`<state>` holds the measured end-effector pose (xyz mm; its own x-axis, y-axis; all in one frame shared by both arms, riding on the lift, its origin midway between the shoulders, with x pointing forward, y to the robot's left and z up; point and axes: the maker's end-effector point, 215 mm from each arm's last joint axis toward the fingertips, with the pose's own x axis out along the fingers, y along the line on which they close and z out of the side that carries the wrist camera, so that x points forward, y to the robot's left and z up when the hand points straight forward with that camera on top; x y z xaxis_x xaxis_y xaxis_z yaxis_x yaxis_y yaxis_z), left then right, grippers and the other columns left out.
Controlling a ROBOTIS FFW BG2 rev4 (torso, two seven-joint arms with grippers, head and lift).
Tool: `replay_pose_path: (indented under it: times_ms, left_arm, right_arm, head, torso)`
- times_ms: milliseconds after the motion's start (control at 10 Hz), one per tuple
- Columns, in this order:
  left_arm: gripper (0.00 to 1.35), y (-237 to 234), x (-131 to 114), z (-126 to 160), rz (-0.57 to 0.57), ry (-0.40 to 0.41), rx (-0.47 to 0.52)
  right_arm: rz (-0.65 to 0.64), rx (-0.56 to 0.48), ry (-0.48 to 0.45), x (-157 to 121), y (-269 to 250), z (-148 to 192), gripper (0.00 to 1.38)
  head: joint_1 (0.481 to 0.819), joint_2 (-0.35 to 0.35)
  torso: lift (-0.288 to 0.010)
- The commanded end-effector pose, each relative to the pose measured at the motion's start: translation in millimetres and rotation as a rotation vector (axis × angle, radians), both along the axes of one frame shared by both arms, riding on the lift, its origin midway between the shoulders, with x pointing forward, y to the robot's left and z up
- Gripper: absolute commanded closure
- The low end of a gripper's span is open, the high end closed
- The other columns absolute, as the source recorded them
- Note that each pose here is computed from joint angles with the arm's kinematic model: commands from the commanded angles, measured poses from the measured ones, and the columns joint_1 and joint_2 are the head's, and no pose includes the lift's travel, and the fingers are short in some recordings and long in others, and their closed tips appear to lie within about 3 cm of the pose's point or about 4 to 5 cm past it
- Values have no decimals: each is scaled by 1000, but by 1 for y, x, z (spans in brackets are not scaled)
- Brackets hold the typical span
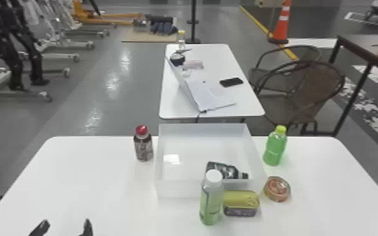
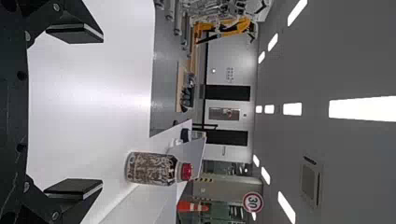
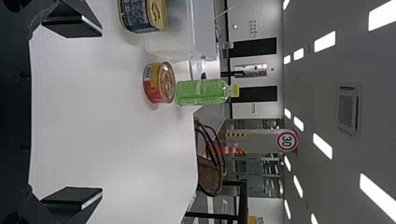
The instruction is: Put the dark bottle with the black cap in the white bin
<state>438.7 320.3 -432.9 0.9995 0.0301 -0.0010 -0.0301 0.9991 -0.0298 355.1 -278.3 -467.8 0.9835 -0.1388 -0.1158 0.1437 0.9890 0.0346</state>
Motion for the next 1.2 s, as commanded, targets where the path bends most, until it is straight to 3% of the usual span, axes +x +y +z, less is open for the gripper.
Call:
replay_pose_path:
  times_ms: [0, 400, 1100]
  left_arm:
    - [197, 0, -28, -17, 34, 26, 6]
    - [197, 14, -67, -32, 77, 54, 33]
    - [197, 6, -57, -25, 75, 24, 15]
  right_arm:
    - [-3, 0, 9, -7, 0, -1, 96]
    - [-22, -5, 11, -12, -5, 0, 96]
    - [-16, -9, 7, -8, -2, 1, 94]
  head:
    - [549, 0]
    - [549, 0]
    - [549, 0]
  torso:
    - [-100]
    - [-100]
    - [-100]
